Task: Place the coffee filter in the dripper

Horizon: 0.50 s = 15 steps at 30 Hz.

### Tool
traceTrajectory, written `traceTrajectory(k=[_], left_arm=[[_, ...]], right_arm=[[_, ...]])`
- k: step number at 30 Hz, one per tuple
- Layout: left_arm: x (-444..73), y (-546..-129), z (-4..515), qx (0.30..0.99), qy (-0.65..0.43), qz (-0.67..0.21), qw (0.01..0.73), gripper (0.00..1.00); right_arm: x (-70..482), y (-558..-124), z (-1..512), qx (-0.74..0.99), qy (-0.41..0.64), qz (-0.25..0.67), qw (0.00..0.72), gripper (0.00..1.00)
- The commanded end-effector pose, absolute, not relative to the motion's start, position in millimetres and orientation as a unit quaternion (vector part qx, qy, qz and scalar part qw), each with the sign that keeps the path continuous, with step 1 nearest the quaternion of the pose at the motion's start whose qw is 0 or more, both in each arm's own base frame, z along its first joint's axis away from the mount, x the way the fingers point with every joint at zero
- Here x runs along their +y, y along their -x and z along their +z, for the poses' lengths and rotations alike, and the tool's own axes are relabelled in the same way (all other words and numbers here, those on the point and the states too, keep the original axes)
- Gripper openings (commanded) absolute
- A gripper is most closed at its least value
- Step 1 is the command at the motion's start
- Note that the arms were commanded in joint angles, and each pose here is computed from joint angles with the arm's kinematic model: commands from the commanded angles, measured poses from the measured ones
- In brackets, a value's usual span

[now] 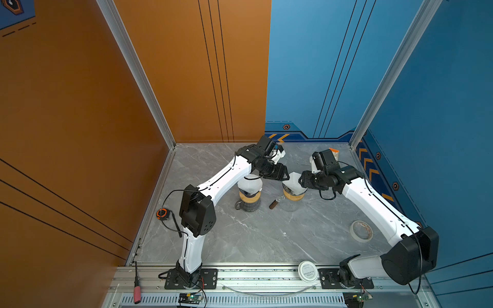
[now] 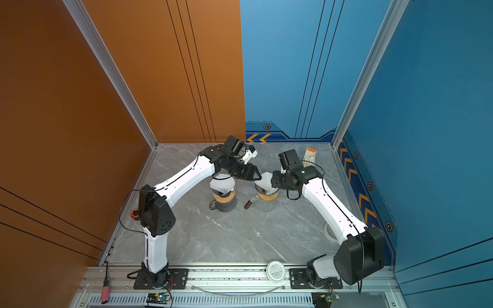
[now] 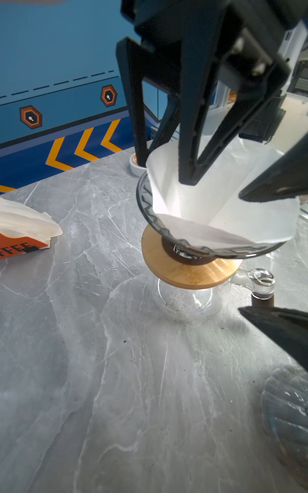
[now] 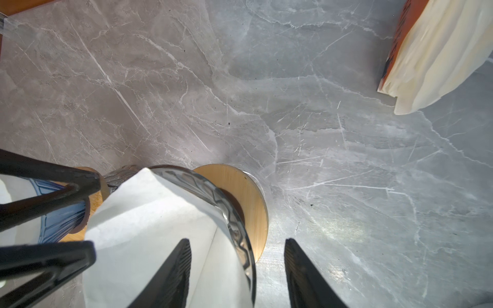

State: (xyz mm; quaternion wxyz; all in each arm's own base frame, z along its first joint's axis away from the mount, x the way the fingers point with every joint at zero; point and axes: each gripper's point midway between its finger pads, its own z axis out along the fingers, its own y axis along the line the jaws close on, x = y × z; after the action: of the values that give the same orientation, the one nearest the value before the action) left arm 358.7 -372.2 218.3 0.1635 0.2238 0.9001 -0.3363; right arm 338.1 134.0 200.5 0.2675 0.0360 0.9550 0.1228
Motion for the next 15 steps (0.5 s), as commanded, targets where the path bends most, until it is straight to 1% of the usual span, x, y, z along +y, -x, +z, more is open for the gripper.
traceTrajectory(k=[1,4,7,10,12,13,15], left_arm=[[-364.7,-358.7,262.9,0.886,-0.232,-0.339,0.214,0.71],[-361.1,-358.3,278.4,0.881,-0.236,-0.335,0.236,0.78],[-355.7,-355.8,296.4,0.871,-0.252,-0.326,0.267,0.82],[-344.7,-351.2,317.7,0.857,-0.279,-0.297,0.314,0.85],[-336.0,-347.2,331.0,0.848,-0.291,-0.281,0.341,0.85],[-330.6,-344.5,338.0,0.843,-0.295,-0.274,0.356,0.91],[-318.6,-341.0,346.2,0.837,-0.294,-0.259,0.382,0.93]], right_arm=[[126.1,-335.8,219.9,0.949,-0.036,0.114,0.290,0.56],[124.4,-335.8,232.0,0.944,-0.025,0.113,0.309,0.56],[120.5,-335.4,247.6,0.935,-0.017,0.109,0.337,0.58],[113.6,-335.5,264.3,0.921,-0.015,0.102,0.375,0.66],[110.0,-335.6,276.0,0.909,-0.014,0.101,0.403,0.71],[107.9,-335.7,281.0,0.903,-0.014,0.101,0.417,0.74],[103.9,-336.7,291.9,0.889,-0.018,0.105,0.446,0.80]])
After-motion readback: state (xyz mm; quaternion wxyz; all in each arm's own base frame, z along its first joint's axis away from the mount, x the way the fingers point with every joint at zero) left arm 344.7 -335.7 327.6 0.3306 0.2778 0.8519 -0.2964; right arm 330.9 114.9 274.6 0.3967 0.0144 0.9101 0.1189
